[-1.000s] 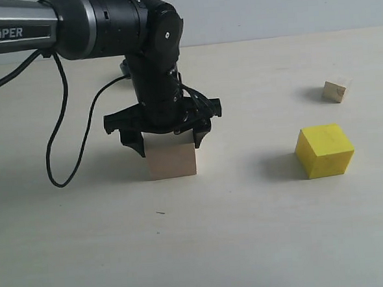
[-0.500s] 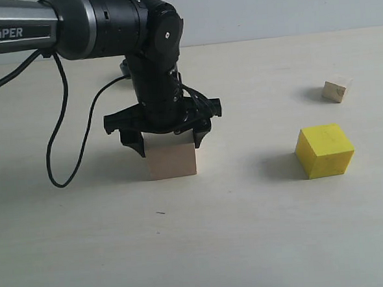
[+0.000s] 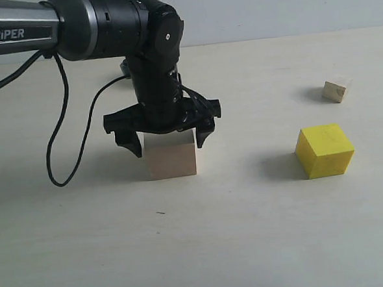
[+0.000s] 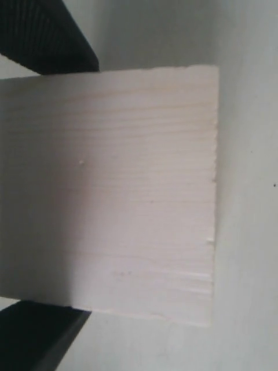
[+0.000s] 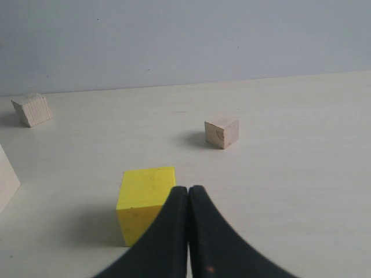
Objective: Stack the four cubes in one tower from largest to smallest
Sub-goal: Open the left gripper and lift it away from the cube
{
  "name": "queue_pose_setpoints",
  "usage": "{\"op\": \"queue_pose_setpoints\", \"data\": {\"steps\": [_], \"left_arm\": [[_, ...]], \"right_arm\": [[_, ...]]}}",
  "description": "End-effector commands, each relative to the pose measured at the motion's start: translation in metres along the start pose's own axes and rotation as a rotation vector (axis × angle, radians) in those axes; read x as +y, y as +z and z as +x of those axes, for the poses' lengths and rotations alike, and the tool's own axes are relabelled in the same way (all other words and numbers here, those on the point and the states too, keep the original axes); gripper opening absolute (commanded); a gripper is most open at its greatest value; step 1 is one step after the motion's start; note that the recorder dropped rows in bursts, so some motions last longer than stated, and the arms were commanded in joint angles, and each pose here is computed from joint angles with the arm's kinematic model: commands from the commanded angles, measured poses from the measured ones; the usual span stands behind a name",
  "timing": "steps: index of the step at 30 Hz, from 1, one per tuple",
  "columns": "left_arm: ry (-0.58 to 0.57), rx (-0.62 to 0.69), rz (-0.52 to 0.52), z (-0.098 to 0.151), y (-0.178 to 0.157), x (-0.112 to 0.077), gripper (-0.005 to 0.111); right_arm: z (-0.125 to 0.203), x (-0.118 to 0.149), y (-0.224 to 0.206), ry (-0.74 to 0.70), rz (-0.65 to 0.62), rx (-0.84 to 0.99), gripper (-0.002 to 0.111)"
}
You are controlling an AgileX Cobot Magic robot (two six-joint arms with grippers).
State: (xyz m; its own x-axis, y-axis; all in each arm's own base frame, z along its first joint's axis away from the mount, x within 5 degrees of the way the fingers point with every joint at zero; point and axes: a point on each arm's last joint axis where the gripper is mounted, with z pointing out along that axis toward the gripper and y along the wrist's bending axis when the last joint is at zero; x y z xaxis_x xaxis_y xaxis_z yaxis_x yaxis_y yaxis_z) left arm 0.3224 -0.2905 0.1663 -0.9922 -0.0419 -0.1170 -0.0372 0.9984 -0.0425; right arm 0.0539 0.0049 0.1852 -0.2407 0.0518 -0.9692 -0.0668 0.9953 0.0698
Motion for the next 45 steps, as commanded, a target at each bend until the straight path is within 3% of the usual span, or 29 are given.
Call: {"op": "queue_pose_setpoints", "data": {"steps": [1, 9, 21, 23, 26, 31, 45], "left_arm": [[0.027, -0.043, 0.013, -0.002, -0.013, 0.0, 0.093], [0.081, -0.102, 0.034, -0.004, -0.037, 0.003, 0.093], [0.231, -0.299, 0.085, -0.003, -0.114, 0.018, 0.091], [0.26, -0.334, 0.089, -0.002, -0.129, 0.022, 0.083], [0.306, -0.373, 0.095, 0.001, -0.146, 0.027, 0.061], [0.382, -0.435, 0.106, 0.008, -0.175, 0.037, 0.002], [0.487, -0.641, 0.162, 0.051, -0.248, 0.088, 0.001]], "right_arm": [[0.0, 0.0, 0.0, 0.003, -0.003, -0.012, 0.0], [0.0, 0.0, 0.0, 0.003, -0.003, -0.012, 0.0], [0.0, 0.0, 0.0, 0.003, -0.003, -0.012, 0.0], [0.0, 0.0, 0.0, 0.003, -0.003, -0.012, 0.0], [0.0, 0.0, 0.0, 0.003, -0.003, -0.012, 0.0], [0.0, 0.0, 0.0, 0.003, -0.003, -0.012, 0.0], [0.0, 0.0, 0.0, 0.003, -0.003, -0.012, 0.0]]}}
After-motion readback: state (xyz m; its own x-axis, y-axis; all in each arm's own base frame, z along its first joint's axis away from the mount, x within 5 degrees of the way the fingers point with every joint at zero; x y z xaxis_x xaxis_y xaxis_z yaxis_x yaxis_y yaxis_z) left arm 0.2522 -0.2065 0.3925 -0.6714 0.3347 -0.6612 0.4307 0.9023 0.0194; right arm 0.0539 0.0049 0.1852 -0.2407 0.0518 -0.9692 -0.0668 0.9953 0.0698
